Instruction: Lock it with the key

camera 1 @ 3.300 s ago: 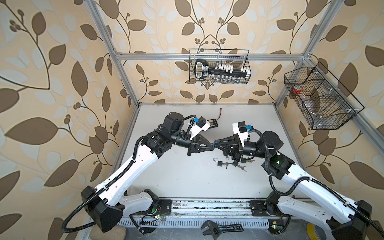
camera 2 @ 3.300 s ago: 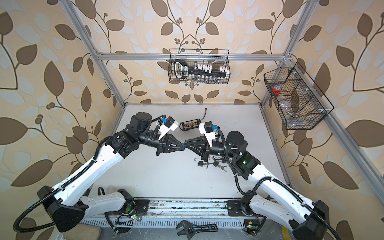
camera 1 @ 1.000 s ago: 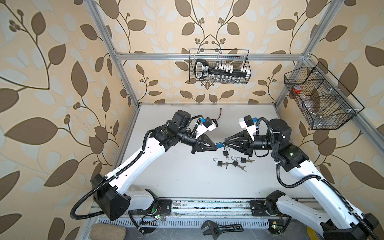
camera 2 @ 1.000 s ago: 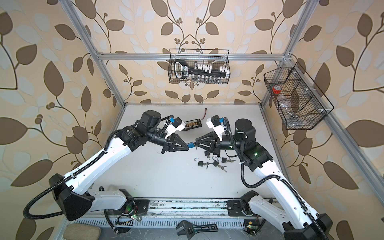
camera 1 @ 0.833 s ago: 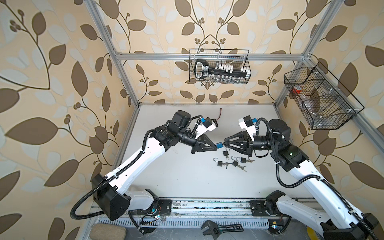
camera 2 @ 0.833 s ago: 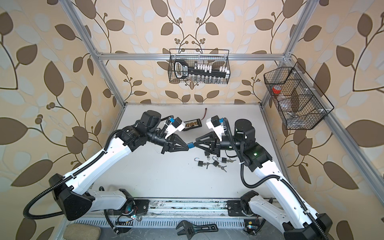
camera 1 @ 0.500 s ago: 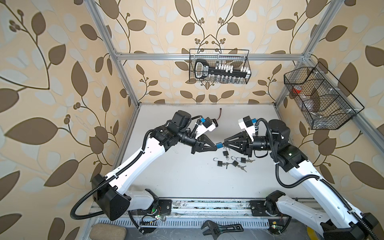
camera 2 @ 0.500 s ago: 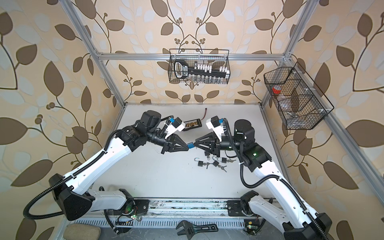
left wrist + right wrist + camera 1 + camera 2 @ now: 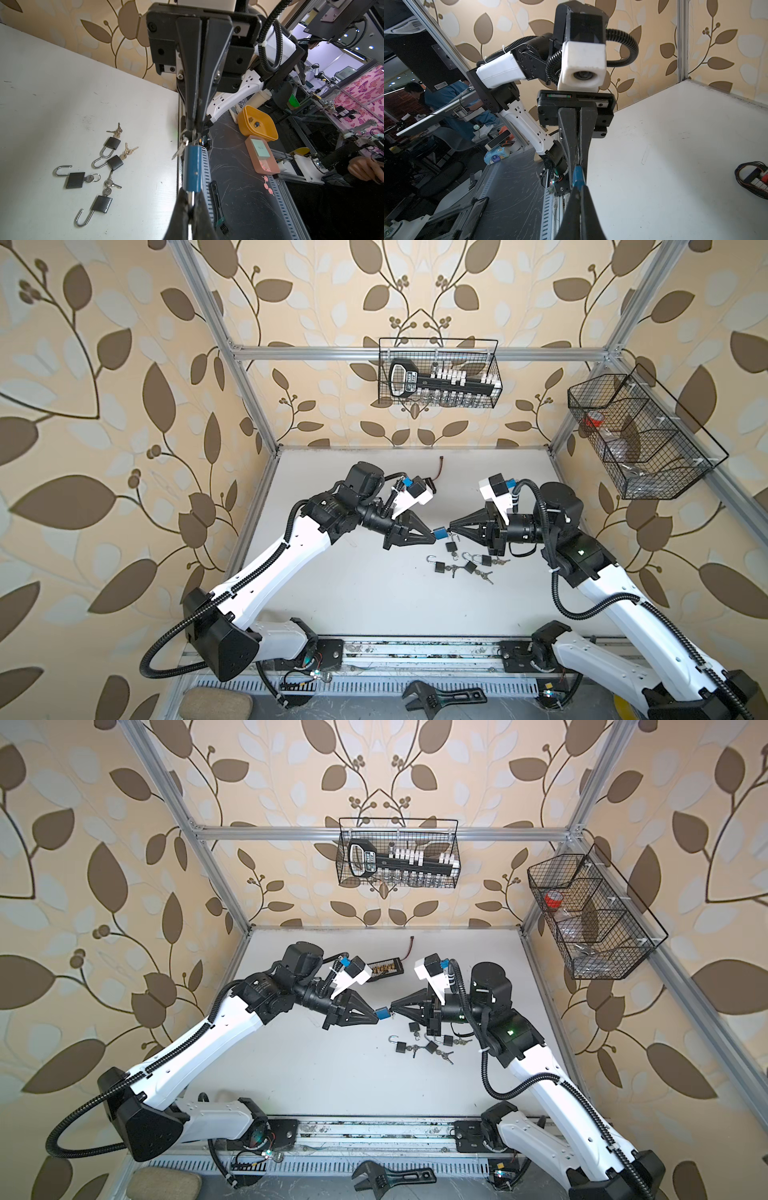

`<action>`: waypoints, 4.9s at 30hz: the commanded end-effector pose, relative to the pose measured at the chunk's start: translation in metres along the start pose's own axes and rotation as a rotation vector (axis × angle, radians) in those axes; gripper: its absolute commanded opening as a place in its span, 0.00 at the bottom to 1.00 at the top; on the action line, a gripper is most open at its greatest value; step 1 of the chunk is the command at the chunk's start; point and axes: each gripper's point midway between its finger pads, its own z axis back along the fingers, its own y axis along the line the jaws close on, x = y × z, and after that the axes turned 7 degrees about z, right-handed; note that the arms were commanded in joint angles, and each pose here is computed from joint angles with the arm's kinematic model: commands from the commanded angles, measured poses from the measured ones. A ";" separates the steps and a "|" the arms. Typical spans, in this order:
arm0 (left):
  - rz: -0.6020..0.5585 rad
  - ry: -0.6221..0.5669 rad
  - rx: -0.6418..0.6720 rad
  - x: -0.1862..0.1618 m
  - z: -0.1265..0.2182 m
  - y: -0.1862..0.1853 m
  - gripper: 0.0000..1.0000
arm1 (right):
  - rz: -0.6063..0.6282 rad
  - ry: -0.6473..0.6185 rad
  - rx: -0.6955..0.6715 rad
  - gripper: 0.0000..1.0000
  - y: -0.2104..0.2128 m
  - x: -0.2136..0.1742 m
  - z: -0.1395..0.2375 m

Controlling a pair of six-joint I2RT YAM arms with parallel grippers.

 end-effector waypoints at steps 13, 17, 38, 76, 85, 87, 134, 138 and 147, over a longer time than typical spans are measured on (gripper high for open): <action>-0.071 -0.066 0.090 0.018 0.019 -0.011 0.00 | 0.101 -0.090 -0.182 0.00 0.004 0.030 0.040; 0.108 -0.091 0.261 0.013 0.022 0.024 0.00 | 0.042 -0.089 -0.407 0.00 -0.031 0.016 0.054; 0.858 -0.384 0.785 -0.132 0.070 0.111 0.00 | -0.281 -0.025 -0.486 0.00 -0.058 -0.096 0.022; 0.386 0.967 1.310 -0.195 0.147 0.192 0.00 | -0.051 0.133 -0.621 0.00 -0.057 -0.103 -0.009; 0.340 1.159 1.252 -0.215 0.136 0.207 0.00 | -0.382 0.100 -0.563 0.00 -0.104 -0.120 0.026; 0.349 1.160 1.187 -0.221 0.127 0.204 0.00 | -0.380 0.092 -0.564 0.00 -0.105 -0.119 0.031; 0.357 1.102 1.078 -0.221 0.090 0.214 0.32 | -0.378 0.117 -0.520 0.00 -0.099 -0.128 0.034; 0.390 1.091 1.001 -0.226 0.078 0.209 0.36 | -0.380 0.119 -0.519 0.00 -0.100 -0.129 0.033; 0.377 1.111 1.078 -0.226 0.088 0.221 0.28 | -0.383 0.122 -0.518 0.00 -0.099 -0.131 0.033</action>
